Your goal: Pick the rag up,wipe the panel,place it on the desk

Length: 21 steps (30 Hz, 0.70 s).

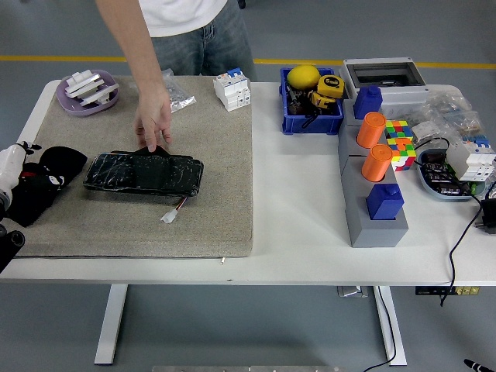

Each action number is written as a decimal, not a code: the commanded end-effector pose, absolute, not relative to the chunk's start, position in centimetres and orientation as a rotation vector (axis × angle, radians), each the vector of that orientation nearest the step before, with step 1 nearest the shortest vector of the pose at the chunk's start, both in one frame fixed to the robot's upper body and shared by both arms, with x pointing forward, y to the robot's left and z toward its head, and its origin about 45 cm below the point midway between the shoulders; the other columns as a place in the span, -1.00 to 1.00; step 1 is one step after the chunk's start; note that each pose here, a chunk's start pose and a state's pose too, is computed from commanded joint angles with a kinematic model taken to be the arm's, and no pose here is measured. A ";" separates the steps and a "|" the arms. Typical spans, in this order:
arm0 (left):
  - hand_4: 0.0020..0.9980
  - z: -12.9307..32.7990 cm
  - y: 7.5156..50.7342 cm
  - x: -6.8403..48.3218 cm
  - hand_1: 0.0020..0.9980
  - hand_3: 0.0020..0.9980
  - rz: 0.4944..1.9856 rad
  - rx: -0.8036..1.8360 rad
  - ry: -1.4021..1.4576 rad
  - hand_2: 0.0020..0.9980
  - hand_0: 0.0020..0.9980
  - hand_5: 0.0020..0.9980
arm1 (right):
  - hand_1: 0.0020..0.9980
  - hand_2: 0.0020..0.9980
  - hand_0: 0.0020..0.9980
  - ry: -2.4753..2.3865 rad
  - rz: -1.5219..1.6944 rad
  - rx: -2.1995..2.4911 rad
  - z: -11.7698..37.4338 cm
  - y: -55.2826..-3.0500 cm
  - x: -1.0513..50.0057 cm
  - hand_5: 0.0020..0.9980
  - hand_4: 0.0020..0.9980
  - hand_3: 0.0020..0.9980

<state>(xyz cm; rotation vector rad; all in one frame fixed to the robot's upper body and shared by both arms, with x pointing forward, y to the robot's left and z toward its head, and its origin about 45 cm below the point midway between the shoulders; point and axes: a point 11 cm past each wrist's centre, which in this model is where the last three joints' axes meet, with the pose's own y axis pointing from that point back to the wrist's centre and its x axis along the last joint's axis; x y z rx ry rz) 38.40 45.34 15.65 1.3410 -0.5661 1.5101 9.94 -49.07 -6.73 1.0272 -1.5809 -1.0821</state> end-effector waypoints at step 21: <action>0.47 14.7 44.8 38.1 -0.35 0.14 1.543 1.291 -0.562 0.18 -0.13 -0.58 | 0.35 0.39 0.42 -1.588 -1.069 1.015 -6.3 -49.8 10.1 0.11 1.00 0.27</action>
